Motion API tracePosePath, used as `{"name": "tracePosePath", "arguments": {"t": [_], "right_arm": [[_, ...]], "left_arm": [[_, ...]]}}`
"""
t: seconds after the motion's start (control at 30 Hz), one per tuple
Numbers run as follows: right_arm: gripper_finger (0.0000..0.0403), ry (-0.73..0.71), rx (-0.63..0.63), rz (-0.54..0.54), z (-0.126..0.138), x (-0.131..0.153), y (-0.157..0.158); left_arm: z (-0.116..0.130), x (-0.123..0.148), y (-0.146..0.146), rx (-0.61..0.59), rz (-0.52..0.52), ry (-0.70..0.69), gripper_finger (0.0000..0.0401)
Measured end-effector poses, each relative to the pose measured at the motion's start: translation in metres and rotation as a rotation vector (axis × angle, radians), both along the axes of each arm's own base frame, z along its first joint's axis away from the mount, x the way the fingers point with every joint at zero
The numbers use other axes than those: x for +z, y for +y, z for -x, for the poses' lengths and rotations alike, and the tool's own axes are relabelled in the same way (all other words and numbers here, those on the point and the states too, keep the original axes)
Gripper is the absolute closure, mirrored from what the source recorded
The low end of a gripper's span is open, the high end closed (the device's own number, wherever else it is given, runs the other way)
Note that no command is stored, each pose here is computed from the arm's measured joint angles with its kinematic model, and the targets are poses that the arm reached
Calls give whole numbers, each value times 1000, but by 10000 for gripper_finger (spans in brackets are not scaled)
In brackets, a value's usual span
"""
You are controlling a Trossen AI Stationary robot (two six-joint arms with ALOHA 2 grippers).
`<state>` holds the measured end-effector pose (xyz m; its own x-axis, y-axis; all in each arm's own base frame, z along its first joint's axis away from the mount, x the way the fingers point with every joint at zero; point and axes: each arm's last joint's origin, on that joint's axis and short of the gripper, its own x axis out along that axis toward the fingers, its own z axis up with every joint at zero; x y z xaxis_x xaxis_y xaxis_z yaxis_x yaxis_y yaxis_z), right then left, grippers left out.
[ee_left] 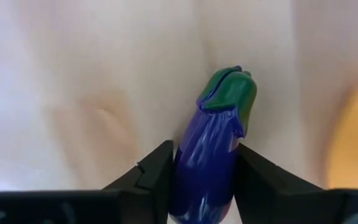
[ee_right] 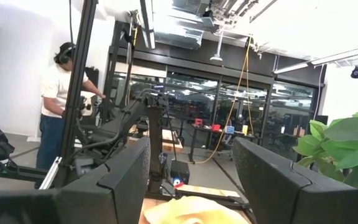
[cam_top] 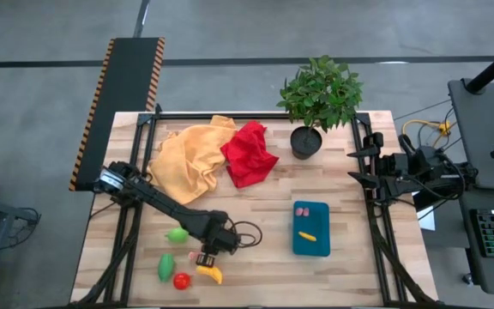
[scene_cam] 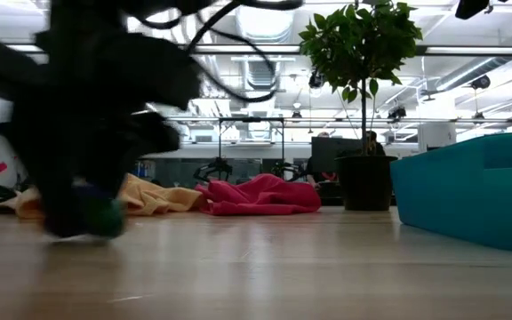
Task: Pick and placing Produce into tupperware
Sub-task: Put the eggplant into the blue bin
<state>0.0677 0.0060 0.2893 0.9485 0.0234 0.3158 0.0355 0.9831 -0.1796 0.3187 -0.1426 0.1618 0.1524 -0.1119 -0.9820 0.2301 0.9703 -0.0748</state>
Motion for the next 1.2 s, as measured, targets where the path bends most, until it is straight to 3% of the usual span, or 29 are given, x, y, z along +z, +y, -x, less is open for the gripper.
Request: {"name": "tracePosePath", "arguments": {"t": [0.23,0.67,0.77,1.03,1.2], "right_arm": [[179,-1,-6,10,0,0,0],[179,-30,0,-12,1,3,0],[179,-30,-1,-12,1,3,0],[179,-74,-2,-19,3,7,0],[179,-100,0,-26,4,9,-1]], "left_arm": [[-28,24,19,-21,-123,-175,292],[-99,88,55,-159,-200,-856,291],[-108,97,68,-152,-157,-981,291],[-127,90,81,-167,-70,-1182,291],[-154,71,80,-182,-49,-1196,291]]}}
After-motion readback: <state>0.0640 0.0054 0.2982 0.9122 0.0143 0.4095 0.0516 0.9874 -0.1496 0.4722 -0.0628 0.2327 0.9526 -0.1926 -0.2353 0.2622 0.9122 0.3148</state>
